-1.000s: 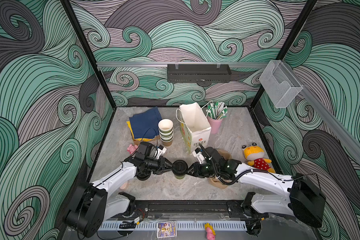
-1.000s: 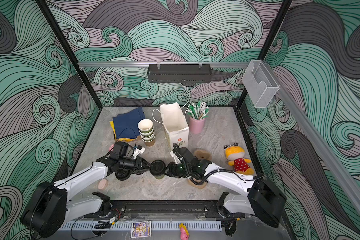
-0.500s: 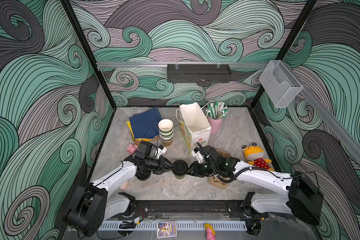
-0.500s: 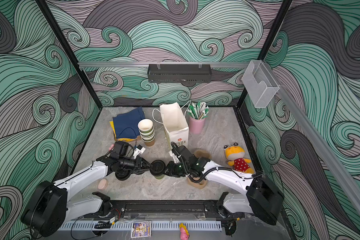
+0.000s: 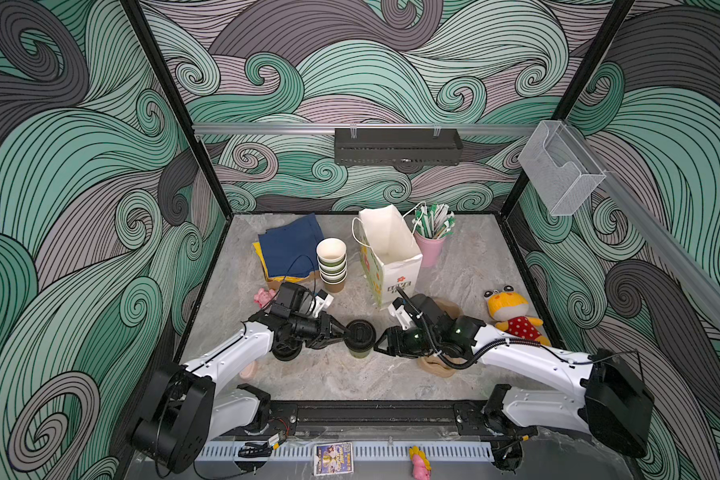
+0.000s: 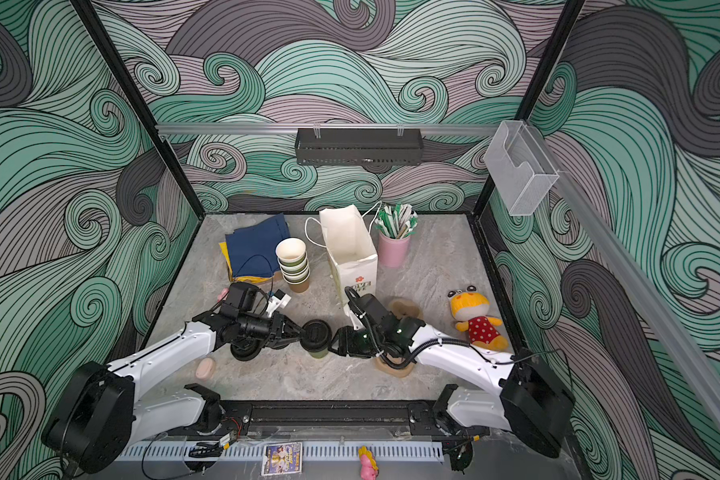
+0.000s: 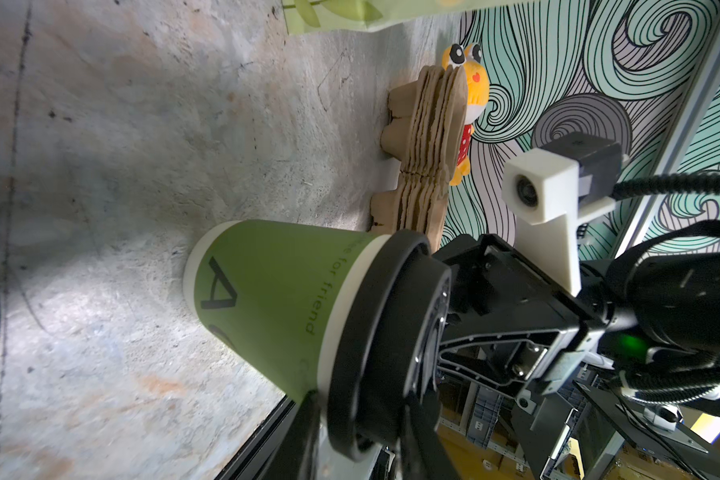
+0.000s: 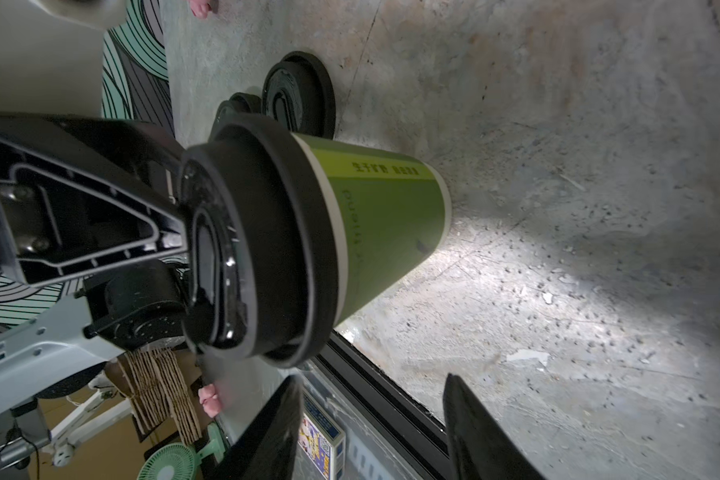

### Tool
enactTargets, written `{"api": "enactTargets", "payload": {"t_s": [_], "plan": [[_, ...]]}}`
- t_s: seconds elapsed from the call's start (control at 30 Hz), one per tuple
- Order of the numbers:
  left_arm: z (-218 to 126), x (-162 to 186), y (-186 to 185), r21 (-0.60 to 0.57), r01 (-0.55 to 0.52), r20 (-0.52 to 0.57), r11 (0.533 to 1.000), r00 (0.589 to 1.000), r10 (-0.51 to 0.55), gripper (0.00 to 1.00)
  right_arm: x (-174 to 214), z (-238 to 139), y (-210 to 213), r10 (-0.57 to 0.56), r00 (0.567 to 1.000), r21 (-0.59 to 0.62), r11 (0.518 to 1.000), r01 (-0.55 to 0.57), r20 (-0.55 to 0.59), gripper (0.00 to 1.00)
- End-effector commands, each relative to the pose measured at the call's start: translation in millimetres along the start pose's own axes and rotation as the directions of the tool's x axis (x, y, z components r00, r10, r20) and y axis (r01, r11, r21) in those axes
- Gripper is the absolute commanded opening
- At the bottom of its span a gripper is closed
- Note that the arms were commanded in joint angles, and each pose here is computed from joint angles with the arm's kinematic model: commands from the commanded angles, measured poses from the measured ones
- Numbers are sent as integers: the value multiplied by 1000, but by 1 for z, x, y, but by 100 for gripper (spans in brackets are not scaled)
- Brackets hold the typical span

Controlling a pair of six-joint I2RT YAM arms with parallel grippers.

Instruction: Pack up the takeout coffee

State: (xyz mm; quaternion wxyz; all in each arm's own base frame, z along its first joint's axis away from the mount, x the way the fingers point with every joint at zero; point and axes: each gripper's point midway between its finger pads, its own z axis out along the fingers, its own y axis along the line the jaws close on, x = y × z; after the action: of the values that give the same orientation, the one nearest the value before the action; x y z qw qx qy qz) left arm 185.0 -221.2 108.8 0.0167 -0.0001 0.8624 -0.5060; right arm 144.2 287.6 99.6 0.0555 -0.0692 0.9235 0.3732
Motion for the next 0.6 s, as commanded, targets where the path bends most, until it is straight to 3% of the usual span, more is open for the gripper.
{"api": "enactTargets", "payload": {"t_s": [0.0,0.3,0.57], "plan": [[5,5,25,-97,61,-12,993,998,-62,29,7,6,-3,16,1000,-26,1000,-17,-24,59],[4,3,22,-95,58,-10,994,998,-59,30,4,9,23,-5,1000,-142,990,5,1,64],[4,6,20,-85,50,-19,995,998,-51,30,-1,14,17,16,1000,-127,992,-13,25,65]]}}
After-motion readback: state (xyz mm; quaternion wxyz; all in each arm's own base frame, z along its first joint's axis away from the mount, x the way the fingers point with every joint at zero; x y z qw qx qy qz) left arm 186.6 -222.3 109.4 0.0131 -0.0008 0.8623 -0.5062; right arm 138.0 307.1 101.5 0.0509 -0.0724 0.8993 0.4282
